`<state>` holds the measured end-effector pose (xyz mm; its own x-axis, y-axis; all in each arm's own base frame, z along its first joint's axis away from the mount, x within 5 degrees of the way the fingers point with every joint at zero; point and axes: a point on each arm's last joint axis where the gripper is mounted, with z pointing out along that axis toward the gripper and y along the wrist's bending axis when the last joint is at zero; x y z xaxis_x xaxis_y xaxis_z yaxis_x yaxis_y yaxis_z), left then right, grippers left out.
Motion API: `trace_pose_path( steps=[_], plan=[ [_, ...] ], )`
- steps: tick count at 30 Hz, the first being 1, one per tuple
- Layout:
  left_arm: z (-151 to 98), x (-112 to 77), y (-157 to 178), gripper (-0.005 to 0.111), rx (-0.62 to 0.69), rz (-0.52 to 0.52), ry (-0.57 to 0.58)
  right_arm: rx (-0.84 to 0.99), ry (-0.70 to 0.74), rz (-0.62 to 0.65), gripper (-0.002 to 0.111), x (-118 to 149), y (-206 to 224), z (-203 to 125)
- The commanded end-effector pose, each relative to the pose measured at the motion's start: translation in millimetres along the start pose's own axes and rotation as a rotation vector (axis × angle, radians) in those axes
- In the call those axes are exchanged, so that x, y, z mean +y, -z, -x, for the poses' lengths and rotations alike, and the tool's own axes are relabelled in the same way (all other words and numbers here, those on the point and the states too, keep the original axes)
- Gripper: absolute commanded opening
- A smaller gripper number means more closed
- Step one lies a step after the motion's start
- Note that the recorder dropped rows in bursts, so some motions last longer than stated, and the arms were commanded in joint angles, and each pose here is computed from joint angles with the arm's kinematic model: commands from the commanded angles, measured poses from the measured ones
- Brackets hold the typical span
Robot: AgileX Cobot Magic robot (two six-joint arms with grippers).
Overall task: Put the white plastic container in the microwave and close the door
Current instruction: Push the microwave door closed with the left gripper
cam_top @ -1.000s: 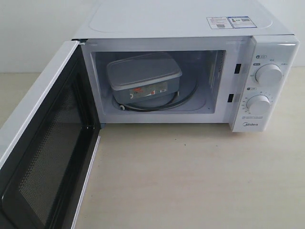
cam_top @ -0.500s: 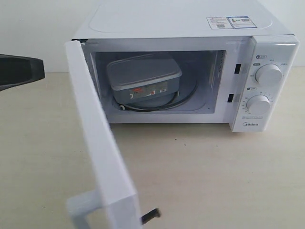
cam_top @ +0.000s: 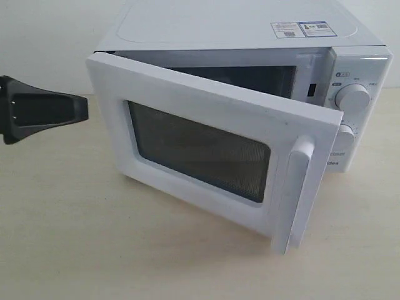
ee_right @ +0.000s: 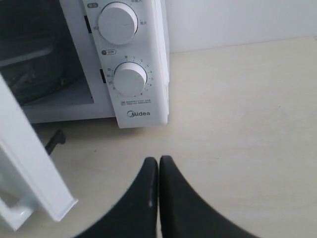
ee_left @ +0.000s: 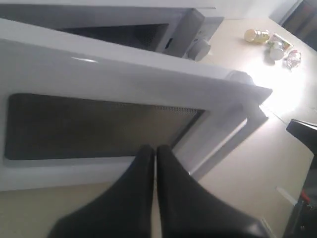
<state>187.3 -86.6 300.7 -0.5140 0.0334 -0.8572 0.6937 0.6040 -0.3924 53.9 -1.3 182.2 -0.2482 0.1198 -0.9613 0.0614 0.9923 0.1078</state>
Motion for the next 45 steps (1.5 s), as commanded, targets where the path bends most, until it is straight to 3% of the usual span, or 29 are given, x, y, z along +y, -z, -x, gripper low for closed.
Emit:
trace_pose_path(
  steps=[1, 5, 9, 20, 26, 32, 35, 40, 45],
  plan=[
    [0.2, 1.8, -25.3, 0.004, -0.029, -0.083, -0.072, -0.014, -0.002, 0.001, 0.0, 0.1, 0.4, 1.1],
    [-0.1, 9.2, -47.0, 0.004, -0.078, -0.07, -0.04, -0.014, -0.002, 0.001, 0.0, 0.1, 0.4, 1.1],
    [-3.4, 13.4, -64.4, 0.004, -0.041, -0.077, -0.103, -0.014, -0.002, 0.001, 0.0, 0.1, 0.4, 1.1],
    [18.8, 35.2, -102.8, 0.004, -0.022, -0.055, -0.106, -0.056, -0.005, 0.003, 0.0, 0.3, 0.5, 4.9],
    [19.1, 42.8, -112.9, 0.004, 0.001, -0.054, -0.113, -0.384, -0.012, 0.027, 0.0, 2.3, 7.0, 33.9],
    [18.8, 44.2, -105.5, 0.004, 0.042, 0.012, -0.218, -0.696, -0.042, 0.061, 0.0, 4.0, 21.7, 58.2],
    [14.8, 40.2, -97.1, 0.004, 0.041, 0.033, -0.213, -0.628, 0.004, 0.061, 0.0, 6.3, 22.1, 61.9],
    [4.0, 34.2, -84.0, 0.004, 0.047, 0.061, -0.21, -0.546, 0.091, 0.067, 0.0, 14.0, 23.4, 101.8],
    [-7.0, 27.3, -72.1, 0.004, 0.03, 0.068, -0.167, -0.346, 0.162, 0.156, 0.0, 27.8, -16.5, 129.5]
  ],
)
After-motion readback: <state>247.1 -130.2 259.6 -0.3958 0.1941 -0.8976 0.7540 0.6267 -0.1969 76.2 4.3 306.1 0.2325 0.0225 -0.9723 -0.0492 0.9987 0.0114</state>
